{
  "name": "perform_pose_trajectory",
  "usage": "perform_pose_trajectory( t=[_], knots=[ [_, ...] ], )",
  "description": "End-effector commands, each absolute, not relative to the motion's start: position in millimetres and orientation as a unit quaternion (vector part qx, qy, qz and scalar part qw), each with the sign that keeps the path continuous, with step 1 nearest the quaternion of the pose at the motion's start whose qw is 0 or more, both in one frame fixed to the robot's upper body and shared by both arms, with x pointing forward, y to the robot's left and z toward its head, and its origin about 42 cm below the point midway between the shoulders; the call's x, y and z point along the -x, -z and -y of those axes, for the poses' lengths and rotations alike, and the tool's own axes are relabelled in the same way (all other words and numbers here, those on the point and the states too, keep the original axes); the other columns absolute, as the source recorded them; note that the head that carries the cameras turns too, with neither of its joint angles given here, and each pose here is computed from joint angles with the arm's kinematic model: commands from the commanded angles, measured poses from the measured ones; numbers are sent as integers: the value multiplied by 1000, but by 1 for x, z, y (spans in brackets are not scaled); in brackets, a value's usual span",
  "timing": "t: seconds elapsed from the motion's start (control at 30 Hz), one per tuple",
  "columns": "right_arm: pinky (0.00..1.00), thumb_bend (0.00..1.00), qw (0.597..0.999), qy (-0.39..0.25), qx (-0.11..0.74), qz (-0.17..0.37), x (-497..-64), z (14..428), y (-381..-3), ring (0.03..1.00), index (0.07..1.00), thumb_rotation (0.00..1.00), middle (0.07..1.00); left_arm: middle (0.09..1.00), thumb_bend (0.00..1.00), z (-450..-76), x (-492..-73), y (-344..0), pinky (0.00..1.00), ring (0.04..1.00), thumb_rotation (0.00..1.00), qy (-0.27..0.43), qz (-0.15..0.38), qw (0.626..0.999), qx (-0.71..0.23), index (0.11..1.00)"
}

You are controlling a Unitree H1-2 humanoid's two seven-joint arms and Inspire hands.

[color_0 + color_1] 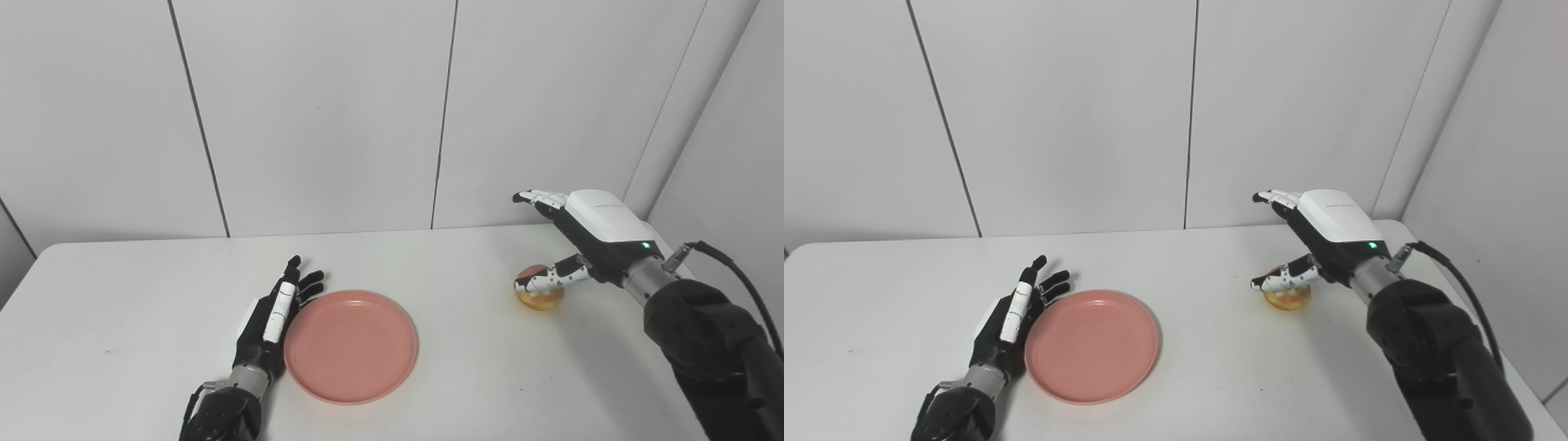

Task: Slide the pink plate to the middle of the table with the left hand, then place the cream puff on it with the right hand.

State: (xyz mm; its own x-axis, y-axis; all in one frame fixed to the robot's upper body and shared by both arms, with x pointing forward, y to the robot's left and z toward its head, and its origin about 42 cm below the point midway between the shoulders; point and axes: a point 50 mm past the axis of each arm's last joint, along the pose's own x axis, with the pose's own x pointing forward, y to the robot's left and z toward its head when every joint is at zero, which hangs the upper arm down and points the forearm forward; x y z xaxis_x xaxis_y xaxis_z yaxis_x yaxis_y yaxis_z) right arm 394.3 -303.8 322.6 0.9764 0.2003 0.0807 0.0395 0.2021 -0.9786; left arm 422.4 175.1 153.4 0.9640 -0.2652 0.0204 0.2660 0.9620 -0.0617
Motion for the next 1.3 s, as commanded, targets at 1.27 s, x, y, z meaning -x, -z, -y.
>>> perform_pose_trajectory(
  t=[1.27],
  knots=[
    [672,1000,775,-74,627,-39,-460,327,-291,853,852,151,879,850,823,-166,-424,-163,845,859,888,147,9,988,37,993]
  ],
)
